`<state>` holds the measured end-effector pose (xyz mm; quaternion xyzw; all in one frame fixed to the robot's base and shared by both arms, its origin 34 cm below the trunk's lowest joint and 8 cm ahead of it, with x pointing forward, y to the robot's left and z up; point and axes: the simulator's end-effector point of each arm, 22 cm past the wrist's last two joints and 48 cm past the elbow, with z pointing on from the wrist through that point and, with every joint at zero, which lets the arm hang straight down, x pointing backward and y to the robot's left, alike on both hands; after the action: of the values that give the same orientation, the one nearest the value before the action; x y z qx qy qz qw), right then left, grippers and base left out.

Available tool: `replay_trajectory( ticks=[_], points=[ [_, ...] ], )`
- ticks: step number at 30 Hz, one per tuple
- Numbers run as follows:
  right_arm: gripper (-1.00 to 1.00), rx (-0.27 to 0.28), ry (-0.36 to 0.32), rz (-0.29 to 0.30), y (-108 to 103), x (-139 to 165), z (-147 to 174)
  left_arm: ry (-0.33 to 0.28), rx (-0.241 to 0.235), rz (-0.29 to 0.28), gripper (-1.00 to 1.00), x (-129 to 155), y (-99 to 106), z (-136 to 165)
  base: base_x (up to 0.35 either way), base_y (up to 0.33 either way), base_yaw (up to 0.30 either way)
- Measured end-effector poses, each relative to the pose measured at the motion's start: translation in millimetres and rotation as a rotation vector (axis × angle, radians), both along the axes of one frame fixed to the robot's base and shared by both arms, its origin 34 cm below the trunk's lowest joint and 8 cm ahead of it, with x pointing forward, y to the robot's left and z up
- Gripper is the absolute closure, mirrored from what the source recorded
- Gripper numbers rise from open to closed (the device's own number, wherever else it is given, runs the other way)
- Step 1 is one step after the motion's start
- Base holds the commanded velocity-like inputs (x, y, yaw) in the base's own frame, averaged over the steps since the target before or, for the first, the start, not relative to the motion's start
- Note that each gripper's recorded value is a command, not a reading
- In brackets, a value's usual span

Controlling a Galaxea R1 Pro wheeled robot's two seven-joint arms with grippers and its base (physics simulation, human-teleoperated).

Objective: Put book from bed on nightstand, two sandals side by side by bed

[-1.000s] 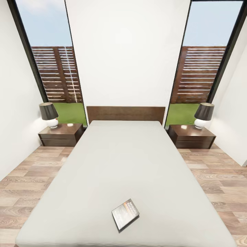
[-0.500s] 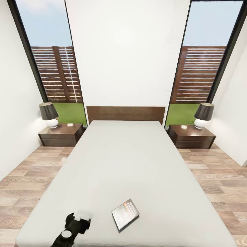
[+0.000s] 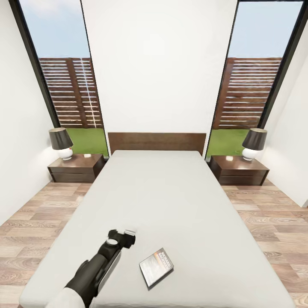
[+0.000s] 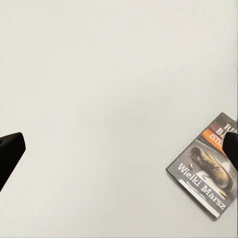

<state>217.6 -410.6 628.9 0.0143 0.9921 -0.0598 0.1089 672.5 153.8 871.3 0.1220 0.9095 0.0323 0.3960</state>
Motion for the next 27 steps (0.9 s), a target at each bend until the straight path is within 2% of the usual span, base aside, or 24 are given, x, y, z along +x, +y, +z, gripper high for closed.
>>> replay_trajectory(
  ticks=[5, 13, 27],
  points=[
    [-1.0, 0.0, 0.0, 0.0, 0, 0, 0, 0.018, 0.01, -0.009, -1.0, 33, -17, 12, 0.0, 0.0, 0.0],
    [-1.0, 0.0, 0.0, -0.002, 0, 0, 0, 0.037, 0.027, -0.005, -1.0, 66, -20, 30, 0.0, 0.0, 0.0],
    [-1.0, 0.003, -0.001, -0.002, 2, 0, 0, 0.052, 0.028, 0.003, -1.0, 74, -19, 34, 0.0, 0.0, 0.0]
  ],
)
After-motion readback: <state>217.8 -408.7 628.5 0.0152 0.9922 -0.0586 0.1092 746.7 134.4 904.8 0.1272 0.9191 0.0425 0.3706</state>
